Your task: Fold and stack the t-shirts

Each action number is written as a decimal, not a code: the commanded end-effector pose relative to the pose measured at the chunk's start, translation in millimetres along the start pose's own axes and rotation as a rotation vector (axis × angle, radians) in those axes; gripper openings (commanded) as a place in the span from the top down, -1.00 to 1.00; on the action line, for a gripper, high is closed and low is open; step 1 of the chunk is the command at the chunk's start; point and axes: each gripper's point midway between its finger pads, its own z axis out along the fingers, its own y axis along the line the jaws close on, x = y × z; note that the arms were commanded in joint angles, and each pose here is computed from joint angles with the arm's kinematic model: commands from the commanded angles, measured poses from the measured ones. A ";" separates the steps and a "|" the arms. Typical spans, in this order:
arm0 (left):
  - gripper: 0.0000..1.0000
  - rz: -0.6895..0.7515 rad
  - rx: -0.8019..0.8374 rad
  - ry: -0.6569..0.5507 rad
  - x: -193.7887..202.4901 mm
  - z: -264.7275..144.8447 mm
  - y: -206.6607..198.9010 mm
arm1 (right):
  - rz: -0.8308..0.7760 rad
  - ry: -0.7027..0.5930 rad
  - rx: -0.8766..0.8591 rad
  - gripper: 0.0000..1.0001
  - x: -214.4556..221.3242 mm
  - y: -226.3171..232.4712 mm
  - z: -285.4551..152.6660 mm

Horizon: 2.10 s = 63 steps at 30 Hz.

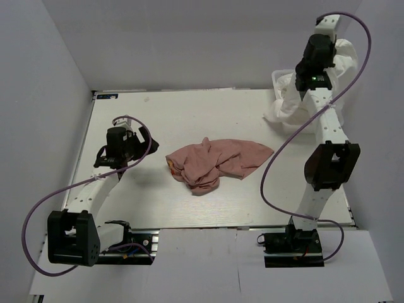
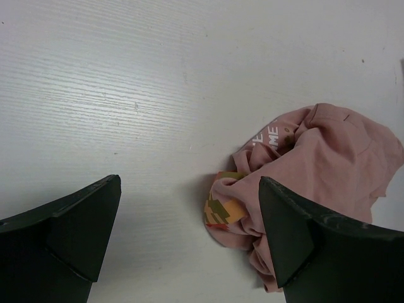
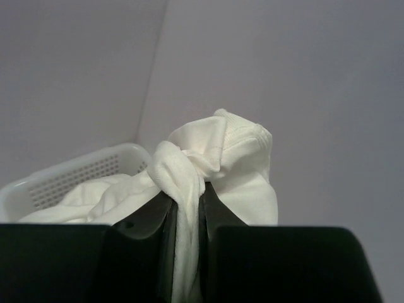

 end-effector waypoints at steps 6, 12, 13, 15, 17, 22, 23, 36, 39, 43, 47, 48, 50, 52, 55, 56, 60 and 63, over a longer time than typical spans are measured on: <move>-1.00 0.047 0.013 -0.004 -5.9 9.1 -3.0 | 0.211 -0.136 0.114 1.00 -72.6 -102.8 39.9; -1.00 0.054 0.009 0.006 -3.3 16.6 0.1 | 0.182 -0.308 0.194 1.00 -118.5 -142.5 24.3; -1.00 0.054 0.009 0.006 -3.3 16.6 0.1 | 0.162 -0.300 0.173 1.00 -112.3 -136.4 29.1; -1.00 0.053 0.013 0.018 -0.5 18.3 0.1 | 0.141 -0.296 0.116 1.00 -107.1 -122.0 32.0; -1.00 0.053 0.012 0.019 -2.0 17.5 -0.8 | 0.147 -0.274 0.012 1.00 -91.5 -93.4 39.0; -1.00 0.057 0.040 0.008 -3.8 13.2 -6.3 | 0.206 -0.131 -0.369 1.00 -18.8 11.7 46.3; -1.00 0.059 0.045 -0.002 -6.2 11.1 -8.0 | 0.219 -0.107 -0.413 1.00 -7.1 25.7 44.5; -1.00 -0.071 0.326 0.084 24.3 -6.3 -52.9 | 0.462 0.428 -0.374 0.87 223.5 85.1 27.5; -1.00 -0.099 0.324 0.117 36.6 -6.4 -49.7 | 0.523 0.433 -0.434 0.25 203.6 82.6 10.2; -1.00 -0.122 0.238 0.104 38.8 -0.7 -34.4 | 0.602 0.300 -0.545 -0.81 128.5 56.2 -35.3; -1.00 -0.130 0.217 0.121 43.5 1.7 -29.9 | 0.666 0.208 -0.608 -0.81 93.9 37.0 -79.6; -1.00 -0.125 0.225 0.107 40.2 5.2 -31.0 | 0.663 0.217 -0.690 -0.81 88.2 42.1 -101.4; -1.00 -0.134 0.231 0.134 49.0 11.0 -31.1 | 0.666 0.235 -0.747 -0.81 86.3 46.2 -124.9; -1.00 -0.140 0.248 0.167 56.2 15.0 -32.1 | 0.660 0.261 -0.820 -0.81 93.5 57.5 -154.9; -0.90 -0.145 0.281 0.205 62.6 25.0 -35.0 | 0.647 0.276 -0.934 -0.81 98.8 76.0 -199.6; -0.85 -0.157 0.280 0.207 63.2 28.2 -34.5 | 0.646 0.280 -0.959 -0.81 99.6 79.5 -209.3; -0.57 -0.164 0.362 0.254 71.3 37.8 -46.3 | 0.549 0.426 -1.120 -0.81 147.2 130.7 -272.2; -0.22 -0.165 0.387 0.292 75.7 47.9 -51.6 | 0.444 0.578 -1.152 -0.81 197.2 168.4 -299.0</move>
